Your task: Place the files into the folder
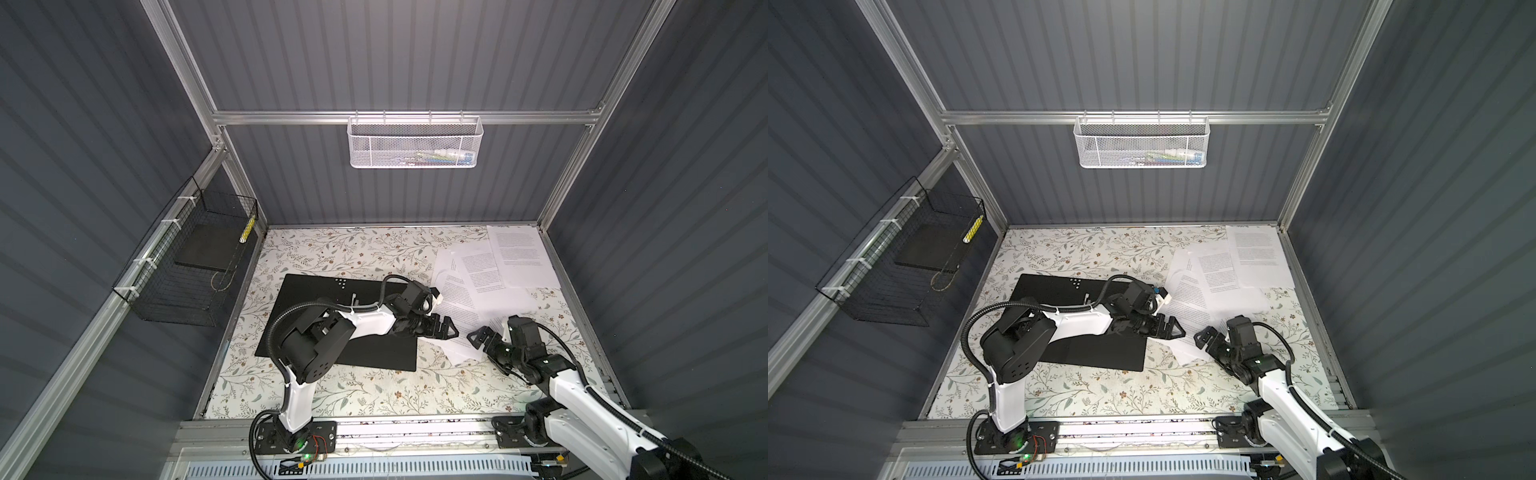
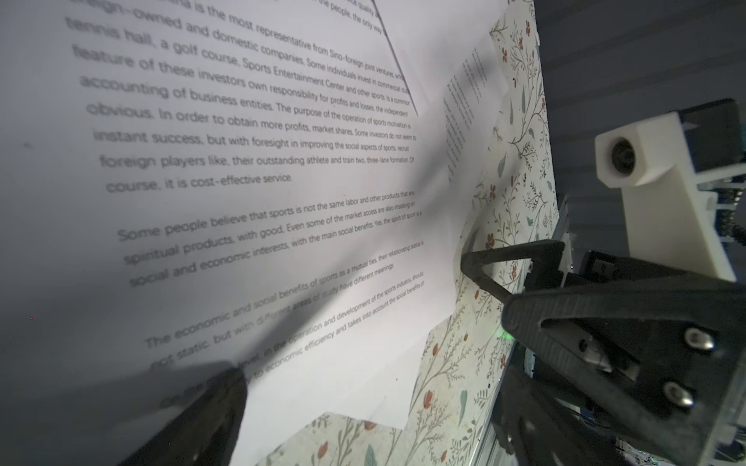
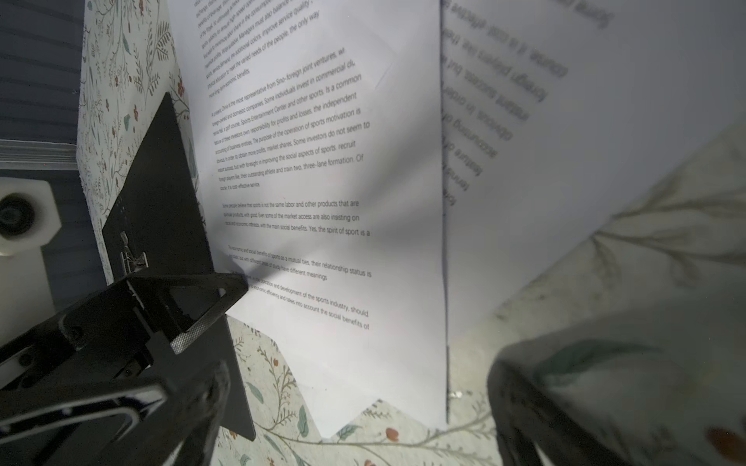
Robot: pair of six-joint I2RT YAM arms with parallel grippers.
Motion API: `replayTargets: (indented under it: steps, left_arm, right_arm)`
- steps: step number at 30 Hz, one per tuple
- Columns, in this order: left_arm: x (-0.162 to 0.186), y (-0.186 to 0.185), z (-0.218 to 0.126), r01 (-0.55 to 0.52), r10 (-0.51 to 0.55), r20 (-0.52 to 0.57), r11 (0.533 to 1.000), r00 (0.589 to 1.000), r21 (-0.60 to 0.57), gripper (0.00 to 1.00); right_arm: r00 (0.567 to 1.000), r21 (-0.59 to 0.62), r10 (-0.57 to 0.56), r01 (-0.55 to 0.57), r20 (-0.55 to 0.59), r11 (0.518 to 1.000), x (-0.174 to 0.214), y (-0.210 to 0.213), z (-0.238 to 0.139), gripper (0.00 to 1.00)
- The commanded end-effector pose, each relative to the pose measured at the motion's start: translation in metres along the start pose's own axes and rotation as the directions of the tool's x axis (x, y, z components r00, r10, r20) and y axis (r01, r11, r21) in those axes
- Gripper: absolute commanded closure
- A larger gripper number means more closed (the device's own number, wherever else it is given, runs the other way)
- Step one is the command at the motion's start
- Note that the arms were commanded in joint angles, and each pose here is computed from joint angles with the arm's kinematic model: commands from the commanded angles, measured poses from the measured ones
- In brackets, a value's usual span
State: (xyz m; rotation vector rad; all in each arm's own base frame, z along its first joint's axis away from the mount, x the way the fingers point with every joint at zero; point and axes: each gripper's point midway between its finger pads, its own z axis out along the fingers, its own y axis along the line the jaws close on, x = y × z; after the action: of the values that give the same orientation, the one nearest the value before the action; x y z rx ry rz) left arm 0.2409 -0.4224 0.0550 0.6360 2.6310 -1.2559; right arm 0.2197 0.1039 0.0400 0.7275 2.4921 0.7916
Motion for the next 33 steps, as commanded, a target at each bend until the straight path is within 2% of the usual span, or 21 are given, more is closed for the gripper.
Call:
replayTargets:
  steps: [1, 10, 14, 18, 25, 33]
  left_arm:
    - [0.046, 0.046, 0.018, 0.091, -0.107, -0.134, 0.989, 0.985, -0.118, 0.0]
    - [0.051, 0.049, 0.021, 0.099, -0.115, -0.141, 0.989, 0.983, -0.114, 0.0]
    - [0.054, 0.051, 0.022, 0.103, -0.119, -0.144, 0.988, 0.982, -0.117, 0.0]
    - [0.056, 0.053, 0.021, 0.102, -0.119, -0.145, 0.988, 0.982, -0.12, 0.0]
    - [0.06, 0.056, 0.018, 0.094, -0.114, -0.149, 0.986, 0.982, -0.135, 0.0]
    - [0.066, 0.061, 0.02, 0.098, -0.12, -0.156, 0.985, 0.98, -0.142, 0.0]
  right_arm:
    - [0.994, 0.076, 0.062, -0.056, -0.086, 0.996, 0.021, -0.021, 0.008, 0.01]
    - [0.987, 0.127, 0.124, -0.111, -0.103, 0.986, 0.024, -0.028, 0.015, 0.01]
    - [0.992, 0.005, 0.069, -0.069, -0.104, 0.998, 0.019, -0.007, 0.021, 0.01]
    - [0.998, 0.052, 0.024, -0.02, -0.066, 0.998, 0.006, -0.008, 0.019, 0.01]
    - [0.999, 0.018, 0.008, -0.007, -0.037, 1.0, -0.006, 0.005, 0.015, 0.02]
    - [0.994, 0.167, -0.043, 0.059, -0.097, 0.984, -0.016, -0.007, 0.014, 0.03]
